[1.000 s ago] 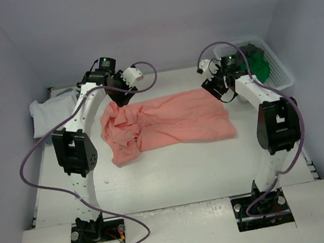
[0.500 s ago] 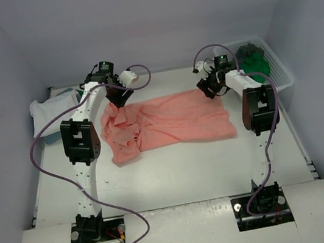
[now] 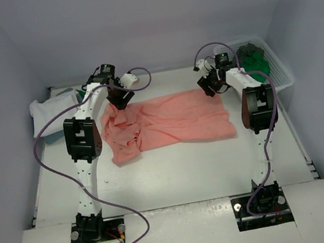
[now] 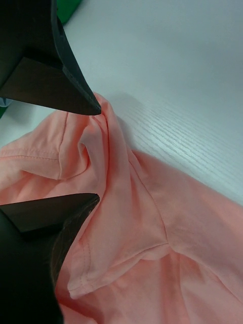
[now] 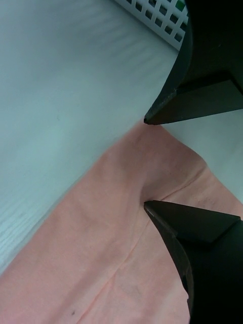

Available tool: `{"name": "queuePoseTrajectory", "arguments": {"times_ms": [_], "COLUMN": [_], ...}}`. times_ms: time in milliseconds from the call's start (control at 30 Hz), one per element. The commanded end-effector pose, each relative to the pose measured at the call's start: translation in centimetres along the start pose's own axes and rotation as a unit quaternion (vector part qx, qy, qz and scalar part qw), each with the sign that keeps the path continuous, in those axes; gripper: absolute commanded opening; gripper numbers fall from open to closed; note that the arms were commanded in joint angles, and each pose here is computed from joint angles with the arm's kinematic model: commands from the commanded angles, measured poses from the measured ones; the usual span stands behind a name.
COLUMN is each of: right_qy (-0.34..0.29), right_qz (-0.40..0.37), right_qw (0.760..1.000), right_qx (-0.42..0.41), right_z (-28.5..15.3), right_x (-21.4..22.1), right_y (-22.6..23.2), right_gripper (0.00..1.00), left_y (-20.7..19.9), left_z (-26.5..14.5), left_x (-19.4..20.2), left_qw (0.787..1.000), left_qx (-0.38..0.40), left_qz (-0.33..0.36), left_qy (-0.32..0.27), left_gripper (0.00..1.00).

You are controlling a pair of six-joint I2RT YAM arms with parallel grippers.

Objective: Fold and stack the t-shirts

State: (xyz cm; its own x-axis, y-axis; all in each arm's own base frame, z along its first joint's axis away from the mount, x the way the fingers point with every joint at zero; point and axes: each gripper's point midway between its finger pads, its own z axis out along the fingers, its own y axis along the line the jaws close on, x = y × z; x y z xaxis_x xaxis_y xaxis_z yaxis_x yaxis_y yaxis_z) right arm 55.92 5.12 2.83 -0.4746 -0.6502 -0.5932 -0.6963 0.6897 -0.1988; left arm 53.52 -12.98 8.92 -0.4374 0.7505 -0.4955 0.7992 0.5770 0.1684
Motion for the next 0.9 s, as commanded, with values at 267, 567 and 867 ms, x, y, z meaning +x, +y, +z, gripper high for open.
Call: {"name": "queuePoseTrajectory", "arguments": {"times_ms": [267,567,867], "right_qy": [-0.011,-0.005,-0.005], "right_qz": [0.0,0.001,0.004], "right_qw": [1.0,0.999,1.0], "right_qx": [-0.025,-0.037,-0.027], "right_z": [0.1,0.4,0.6], "right_x": [-0.3,0.3,0.1], "right_y": [0.5,1.1,0.5], "right_gripper": [0.12,0.06,0.56], "left_y": [0.7,-0.3,-1.4], "left_z": [-1.8,-3.3,-5.4], "left_x": [0.2,0.6,0.1], "left_qw": [1.0,0.999,0.998], "left_qx": [-0.003,0.017,0.035], "left_qz": [0.018,0.033,0.06], "left_qy": [-0.004,0.005,-0.006], "left_gripper": [0.58,0.58,0.58]}}
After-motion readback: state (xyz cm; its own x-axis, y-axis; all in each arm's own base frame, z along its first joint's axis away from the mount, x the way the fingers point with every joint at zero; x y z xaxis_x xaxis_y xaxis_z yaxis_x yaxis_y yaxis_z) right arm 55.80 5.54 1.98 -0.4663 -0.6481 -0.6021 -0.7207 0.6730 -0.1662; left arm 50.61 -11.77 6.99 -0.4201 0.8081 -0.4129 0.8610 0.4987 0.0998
